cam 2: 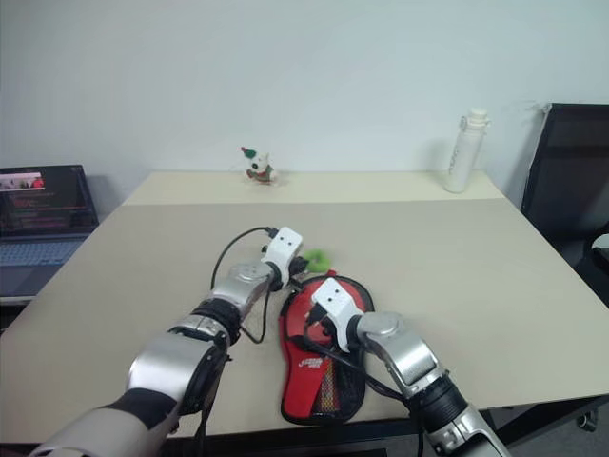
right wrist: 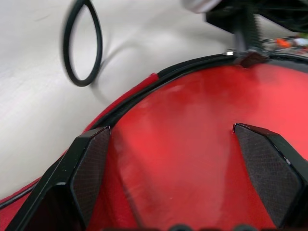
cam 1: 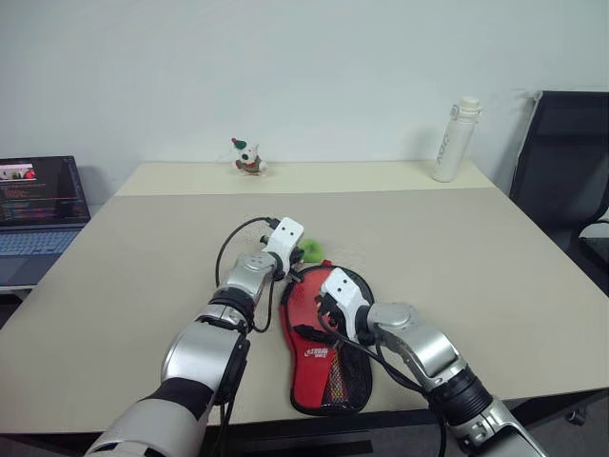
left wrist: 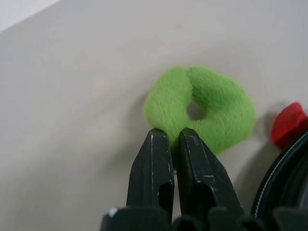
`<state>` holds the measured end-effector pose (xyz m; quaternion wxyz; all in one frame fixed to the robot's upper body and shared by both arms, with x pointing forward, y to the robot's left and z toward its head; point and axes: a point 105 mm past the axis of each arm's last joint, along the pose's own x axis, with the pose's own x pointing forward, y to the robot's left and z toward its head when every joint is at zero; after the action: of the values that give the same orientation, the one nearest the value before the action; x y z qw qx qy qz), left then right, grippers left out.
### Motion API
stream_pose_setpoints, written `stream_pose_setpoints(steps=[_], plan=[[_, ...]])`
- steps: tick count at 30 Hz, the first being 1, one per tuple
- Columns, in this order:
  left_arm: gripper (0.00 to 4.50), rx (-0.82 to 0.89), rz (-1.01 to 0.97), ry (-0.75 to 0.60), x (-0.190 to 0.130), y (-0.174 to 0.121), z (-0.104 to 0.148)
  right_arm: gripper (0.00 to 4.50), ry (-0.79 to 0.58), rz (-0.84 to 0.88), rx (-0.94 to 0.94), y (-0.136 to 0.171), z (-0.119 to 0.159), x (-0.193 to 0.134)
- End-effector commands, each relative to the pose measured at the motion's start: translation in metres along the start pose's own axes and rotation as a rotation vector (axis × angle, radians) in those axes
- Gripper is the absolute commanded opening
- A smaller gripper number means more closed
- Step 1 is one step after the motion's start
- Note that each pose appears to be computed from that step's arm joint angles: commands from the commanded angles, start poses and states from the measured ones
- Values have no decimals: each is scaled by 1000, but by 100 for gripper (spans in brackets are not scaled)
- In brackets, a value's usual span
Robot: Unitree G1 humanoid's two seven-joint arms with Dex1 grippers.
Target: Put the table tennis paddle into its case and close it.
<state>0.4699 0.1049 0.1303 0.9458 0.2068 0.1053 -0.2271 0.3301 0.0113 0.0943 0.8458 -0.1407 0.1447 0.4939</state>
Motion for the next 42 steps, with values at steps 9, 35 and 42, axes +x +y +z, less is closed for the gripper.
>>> stream_pose_setpoints(steps=[9,35,42], plan=[[2,140,-139,-212,10,-46,75,450,178,59,92,23,-53,1],[199,155,-248,-222,12,-71,75,450,158,44,100,19,-46,7],[333,164,-128,-208,-2,-15,64,450,139,30,110,13,-38,8]])
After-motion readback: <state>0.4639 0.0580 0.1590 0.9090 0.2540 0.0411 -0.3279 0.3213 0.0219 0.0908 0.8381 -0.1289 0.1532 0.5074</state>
